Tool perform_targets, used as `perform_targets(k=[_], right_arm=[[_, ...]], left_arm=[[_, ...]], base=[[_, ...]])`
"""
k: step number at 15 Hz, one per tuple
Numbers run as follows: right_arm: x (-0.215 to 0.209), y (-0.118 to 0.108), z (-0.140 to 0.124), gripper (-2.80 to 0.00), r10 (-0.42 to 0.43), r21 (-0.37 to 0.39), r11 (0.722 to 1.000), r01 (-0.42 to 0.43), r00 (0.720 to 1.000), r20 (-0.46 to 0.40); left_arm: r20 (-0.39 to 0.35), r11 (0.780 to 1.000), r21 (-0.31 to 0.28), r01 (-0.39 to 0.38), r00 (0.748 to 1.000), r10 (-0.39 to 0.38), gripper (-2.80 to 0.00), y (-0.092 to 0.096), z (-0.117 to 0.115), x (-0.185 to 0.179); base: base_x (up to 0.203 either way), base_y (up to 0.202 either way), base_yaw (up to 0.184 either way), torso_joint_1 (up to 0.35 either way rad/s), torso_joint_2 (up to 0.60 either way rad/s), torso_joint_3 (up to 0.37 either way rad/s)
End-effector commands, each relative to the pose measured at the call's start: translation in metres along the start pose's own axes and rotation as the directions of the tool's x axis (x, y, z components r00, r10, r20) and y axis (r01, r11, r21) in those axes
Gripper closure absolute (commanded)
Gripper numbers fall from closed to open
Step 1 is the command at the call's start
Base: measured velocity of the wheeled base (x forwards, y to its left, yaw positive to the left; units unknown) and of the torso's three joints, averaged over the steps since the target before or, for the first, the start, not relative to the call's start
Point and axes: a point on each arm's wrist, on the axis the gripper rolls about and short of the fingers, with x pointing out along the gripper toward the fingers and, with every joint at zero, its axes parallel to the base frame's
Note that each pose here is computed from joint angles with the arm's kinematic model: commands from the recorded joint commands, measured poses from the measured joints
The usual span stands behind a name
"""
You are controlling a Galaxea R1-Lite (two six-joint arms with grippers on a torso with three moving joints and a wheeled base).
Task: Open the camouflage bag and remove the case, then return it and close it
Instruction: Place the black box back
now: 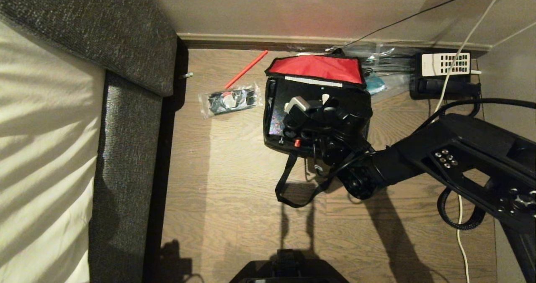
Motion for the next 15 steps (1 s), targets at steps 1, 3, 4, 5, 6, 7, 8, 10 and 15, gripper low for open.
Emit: perform_targets(k=[1,3,4,5,6,7,8,10,15], right_arm=[[0.004,0.013,-0.003,0.00,-0.001,-0.010,1.000,0.000,1.000,-0.007],[0.005,0.019,-0.006,0.00,0.004,-0.013,1.000,-0.004,1.000,-0.011],[0.005,0.021,-0.006,0.00,0.006,-0.013,1.000,-0.006,1.000,-0.013],[0.006,0.021,-0.007,0.00,0.006,-0.014,1.000,-0.006,1.000,-0.012],[0.007,0.021,-0.008,0.00,0.004,-0.023,1.000,-0.005,1.000,-0.016],[0.008,0.021,-0.008,-2.80,0.002,-0.023,1.000,-0.002,1.000,-0.017],[0.009,0.020,-0.009,-2.80,0.000,-0.023,1.000,0.000,1.000,-0.018],[0.009,0.024,-0.010,-2.80,0.006,-0.026,1.000,-0.006,1.000,-0.021],[0.006,0.001,-0.008,-2.80,-0.014,-0.007,1.000,0.014,1.000,-0.019]], left_arm=[[-0.001,1.000,0.000,0.000,1.000,0.000,0.00,0.000,0.000,0.000],[-0.003,1.000,0.000,0.000,1.000,0.000,0.00,0.000,-0.001,0.000],[-0.001,1.000,0.000,0.000,1.000,0.000,0.00,0.000,0.000,0.000],[-0.001,1.000,0.000,0.000,1.000,0.000,0.00,0.000,0.000,0.000],[-0.001,1.000,0.000,0.000,1.000,0.000,0.00,0.000,0.000,0.000],[-0.001,1.000,0.000,0.000,1.000,0.000,0.00,0.000,0.000,0.000],[-0.001,1.000,0.000,0.000,1.000,0.000,0.00,0.000,0.000,0.000],[-0.001,1.000,0.000,0.000,1.000,0.000,0.00,0.000,0.000,0.000],[-0.001,1.000,0.000,0.000,1.000,0.000,0.00,0.000,0.000,0.000]], base=[[0.000,0.000,0.000,0.000,0.00,0.000],[0.000,0.000,0.000,0.000,0.00,0.000],[0.000,0.000,0.000,0.000,0.00,0.000],[0.000,0.000,0.000,0.000,0.00,0.000],[0.000,0.000,0.000,0.000,0.00,0.000],[0.000,0.000,0.000,0.000,0.00,0.000],[0.000,0.000,0.000,0.000,0.00,0.000],[0.000,0.000,0.000,0.000,0.00,0.000],[0.000,0.000,0.000,0.000,0.00,0.000]])
